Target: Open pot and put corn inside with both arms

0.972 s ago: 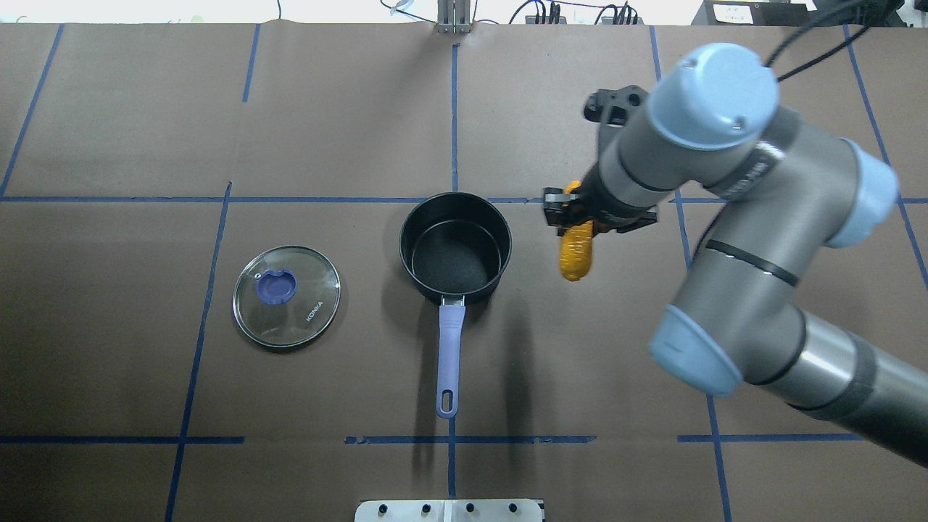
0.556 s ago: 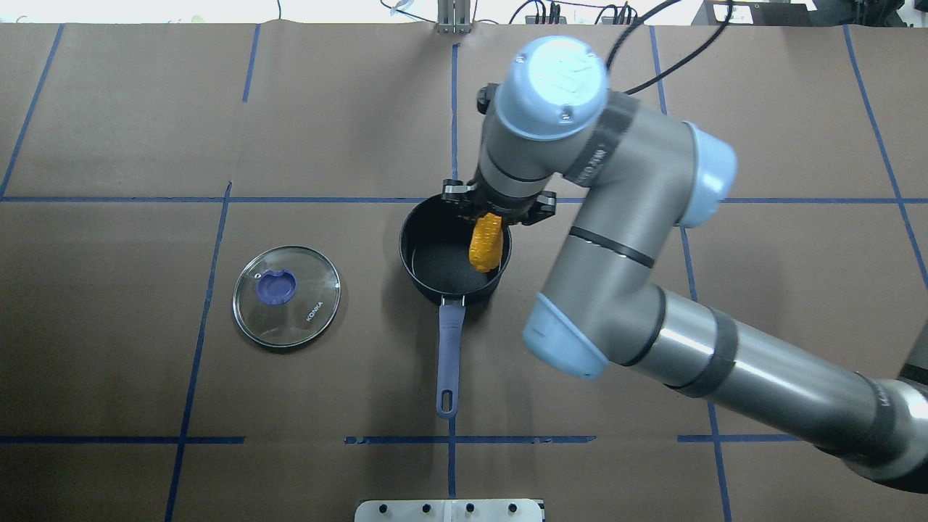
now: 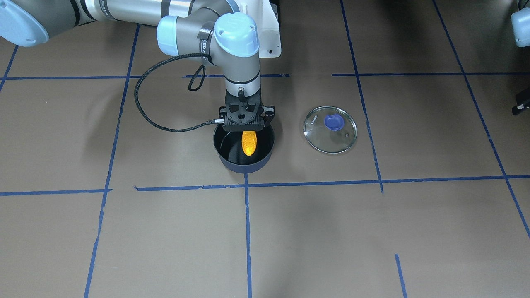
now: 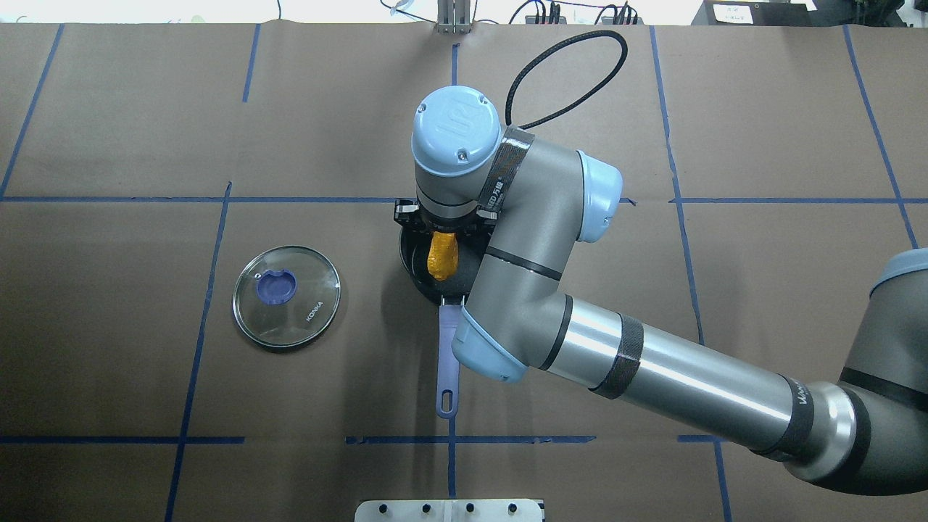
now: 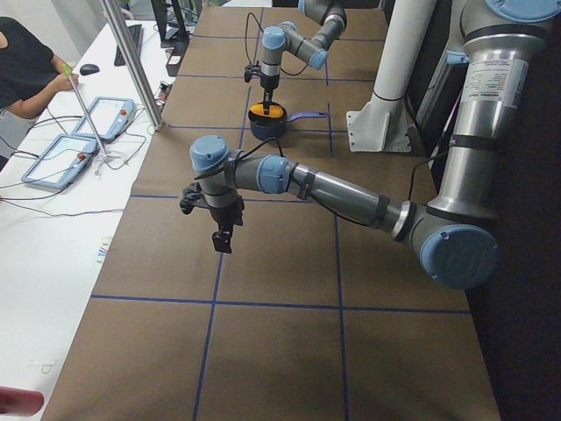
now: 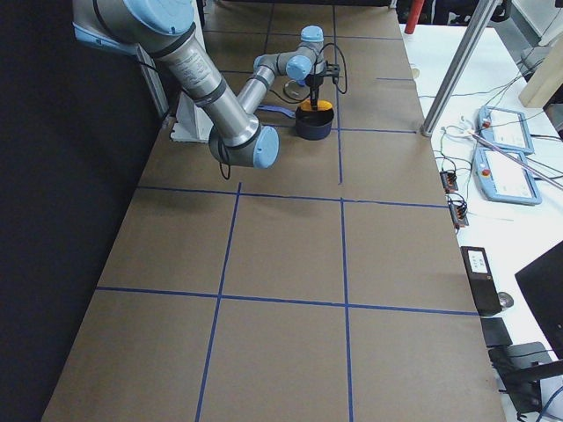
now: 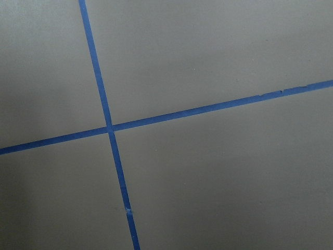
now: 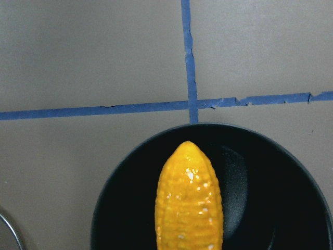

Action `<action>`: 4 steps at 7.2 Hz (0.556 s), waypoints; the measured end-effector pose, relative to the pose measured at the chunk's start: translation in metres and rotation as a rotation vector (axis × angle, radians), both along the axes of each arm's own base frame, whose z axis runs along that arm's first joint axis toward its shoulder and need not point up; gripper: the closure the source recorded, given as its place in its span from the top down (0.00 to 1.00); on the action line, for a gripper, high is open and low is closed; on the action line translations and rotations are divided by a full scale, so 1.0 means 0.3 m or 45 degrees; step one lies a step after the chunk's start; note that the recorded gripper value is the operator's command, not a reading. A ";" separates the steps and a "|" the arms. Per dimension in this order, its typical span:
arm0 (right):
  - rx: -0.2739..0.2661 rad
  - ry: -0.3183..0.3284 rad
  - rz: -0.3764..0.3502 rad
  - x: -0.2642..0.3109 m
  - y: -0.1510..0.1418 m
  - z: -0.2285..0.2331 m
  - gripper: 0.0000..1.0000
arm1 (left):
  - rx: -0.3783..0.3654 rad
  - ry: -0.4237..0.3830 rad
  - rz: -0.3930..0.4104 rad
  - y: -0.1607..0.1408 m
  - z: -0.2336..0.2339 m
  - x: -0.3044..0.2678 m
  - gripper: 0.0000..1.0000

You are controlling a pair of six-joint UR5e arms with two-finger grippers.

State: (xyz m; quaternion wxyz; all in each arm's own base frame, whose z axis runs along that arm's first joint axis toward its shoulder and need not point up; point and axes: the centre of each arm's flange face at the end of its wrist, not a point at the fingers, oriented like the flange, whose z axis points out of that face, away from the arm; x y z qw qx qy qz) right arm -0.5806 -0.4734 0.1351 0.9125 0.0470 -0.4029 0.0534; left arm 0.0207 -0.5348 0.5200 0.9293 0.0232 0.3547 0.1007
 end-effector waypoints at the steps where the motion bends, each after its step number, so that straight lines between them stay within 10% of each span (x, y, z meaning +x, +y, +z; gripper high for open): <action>1: -0.006 0.007 -0.003 -0.005 0.001 0.014 0.99 | 0.000 0.000 0.000 -0.001 0.000 0.000 1.00; 4: -0.027 0.035 -0.008 0.016 0.016 0.014 0.99 | 0.000 0.000 0.000 -0.002 0.000 0.000 1.00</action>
